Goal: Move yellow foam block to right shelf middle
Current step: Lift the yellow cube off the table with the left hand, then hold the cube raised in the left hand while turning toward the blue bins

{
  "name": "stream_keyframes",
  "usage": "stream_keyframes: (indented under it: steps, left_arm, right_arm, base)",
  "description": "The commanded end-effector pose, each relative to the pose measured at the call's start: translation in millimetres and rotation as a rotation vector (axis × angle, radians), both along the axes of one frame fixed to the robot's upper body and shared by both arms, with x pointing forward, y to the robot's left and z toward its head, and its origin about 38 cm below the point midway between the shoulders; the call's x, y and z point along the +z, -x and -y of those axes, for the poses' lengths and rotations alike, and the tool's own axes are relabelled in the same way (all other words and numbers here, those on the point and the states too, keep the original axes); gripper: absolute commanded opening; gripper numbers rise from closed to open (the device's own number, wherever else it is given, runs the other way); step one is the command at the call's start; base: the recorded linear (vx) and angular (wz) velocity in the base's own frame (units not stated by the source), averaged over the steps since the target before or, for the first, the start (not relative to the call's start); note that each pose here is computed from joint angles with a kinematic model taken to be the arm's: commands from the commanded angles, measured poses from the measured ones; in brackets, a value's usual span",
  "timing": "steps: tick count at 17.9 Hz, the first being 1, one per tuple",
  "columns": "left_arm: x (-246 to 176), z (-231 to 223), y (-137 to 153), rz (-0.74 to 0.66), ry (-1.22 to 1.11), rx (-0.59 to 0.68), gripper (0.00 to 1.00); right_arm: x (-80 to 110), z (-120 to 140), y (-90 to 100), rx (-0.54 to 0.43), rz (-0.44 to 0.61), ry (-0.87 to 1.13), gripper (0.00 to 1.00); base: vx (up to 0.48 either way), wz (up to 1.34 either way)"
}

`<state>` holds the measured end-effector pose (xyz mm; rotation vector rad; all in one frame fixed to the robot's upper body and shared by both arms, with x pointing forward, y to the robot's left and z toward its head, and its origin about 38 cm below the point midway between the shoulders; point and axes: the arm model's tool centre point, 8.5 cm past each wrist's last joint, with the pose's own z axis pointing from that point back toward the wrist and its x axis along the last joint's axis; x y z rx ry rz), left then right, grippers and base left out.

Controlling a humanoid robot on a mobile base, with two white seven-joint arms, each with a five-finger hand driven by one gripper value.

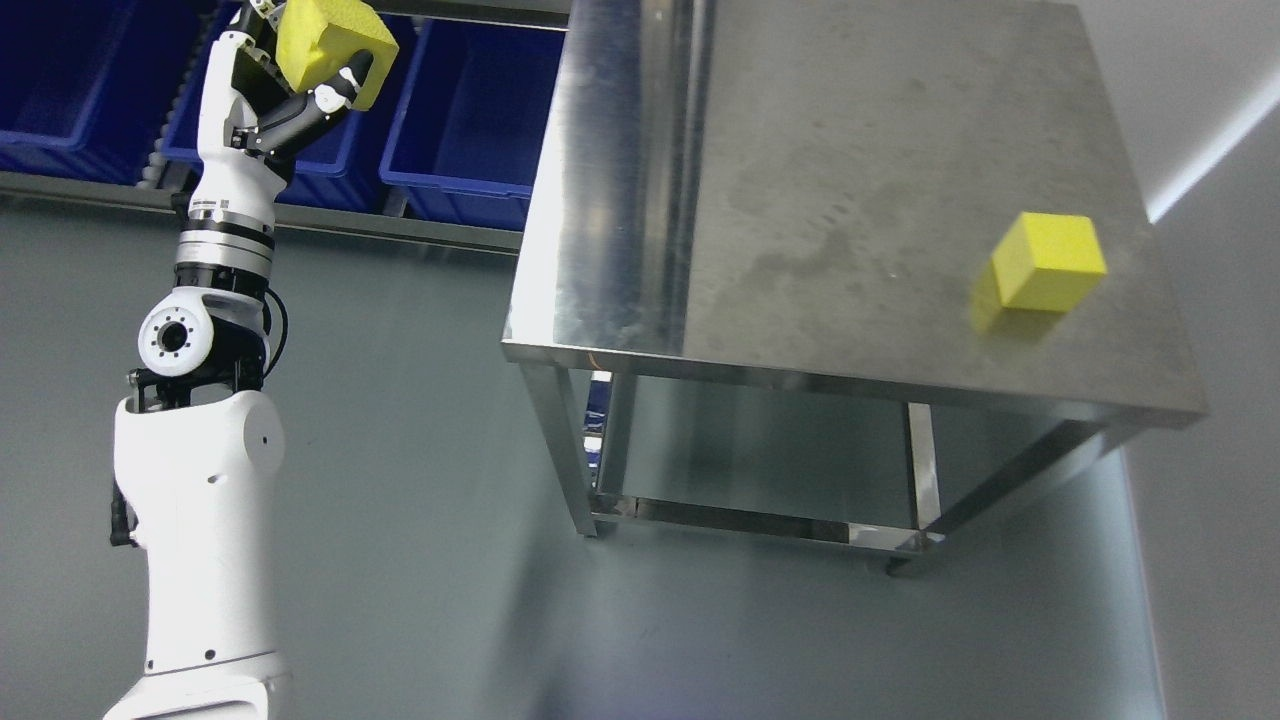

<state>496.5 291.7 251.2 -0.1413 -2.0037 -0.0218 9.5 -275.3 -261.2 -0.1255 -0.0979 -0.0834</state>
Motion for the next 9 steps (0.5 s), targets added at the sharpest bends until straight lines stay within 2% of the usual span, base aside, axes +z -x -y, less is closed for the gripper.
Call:
stream_keyframes:
  steps: [1,5,9]
  left_arm:
    - [16.0,-10.6,12.3,0.051,0.110,0.042,0.47]
    - [11.2,-13.6,19.6,0.050,0.105,0.048,0.47]
    - [9.3,-22.6,30.1,0.061,0.105,0.068,0.47]
  right_arm:
    - [1.1,11.7,-5.1,0.005,0.015,0.018,1.00]
    - [1.1,11.7,-5.1,0.005,0.015,0.018,1.00]
    - [1.1,11.7,-5.1,0.005,0.015,0.018,1.00]
  base:
    - [0.056,0.62]
    - [0.095,0.82]
    - [0.090,1.07]
